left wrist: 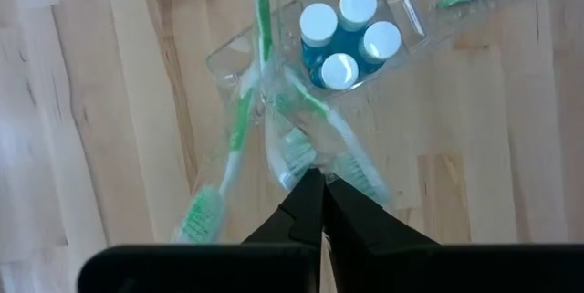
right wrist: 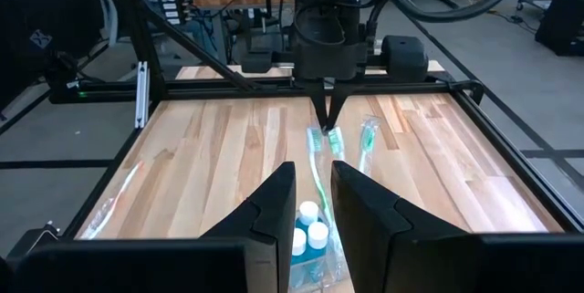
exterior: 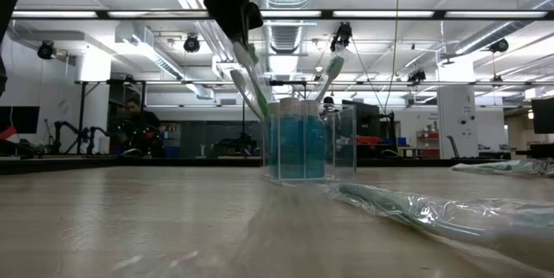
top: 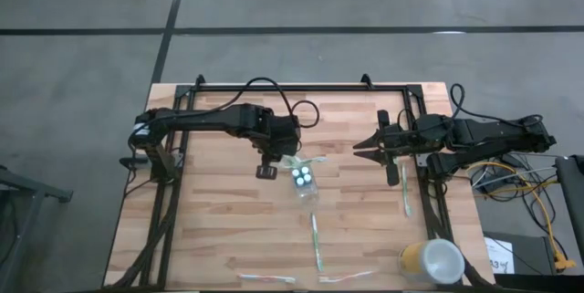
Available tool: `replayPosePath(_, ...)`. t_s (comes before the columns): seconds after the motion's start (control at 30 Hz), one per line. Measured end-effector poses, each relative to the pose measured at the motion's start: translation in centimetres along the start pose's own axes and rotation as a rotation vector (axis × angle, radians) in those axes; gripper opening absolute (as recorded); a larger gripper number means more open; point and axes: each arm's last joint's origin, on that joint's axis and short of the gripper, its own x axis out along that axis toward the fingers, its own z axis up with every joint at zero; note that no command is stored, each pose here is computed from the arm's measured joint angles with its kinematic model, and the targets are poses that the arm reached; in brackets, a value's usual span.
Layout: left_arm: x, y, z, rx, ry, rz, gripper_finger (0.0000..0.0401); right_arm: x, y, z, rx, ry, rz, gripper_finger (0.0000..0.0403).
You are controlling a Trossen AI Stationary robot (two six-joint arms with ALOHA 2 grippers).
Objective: Pick & Place toothbrushing station
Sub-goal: Put the white green toothbrush into the back side of the transparent organizer
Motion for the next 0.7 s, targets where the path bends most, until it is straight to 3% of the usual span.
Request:
replayPosePath(0.4,0.03,-0.02,-0.01,0.006,0.001,0.0,0.0014,0.0,-0.01,0.0,0.001,0.0,0.0,0.0068)
replayPosePath(0.7,-0.13,-0.61,0.19,0.096,-0.007,-0.004,0.0014,0.0,0.0,0.0,0.001,0.0,0.0,0.0068)
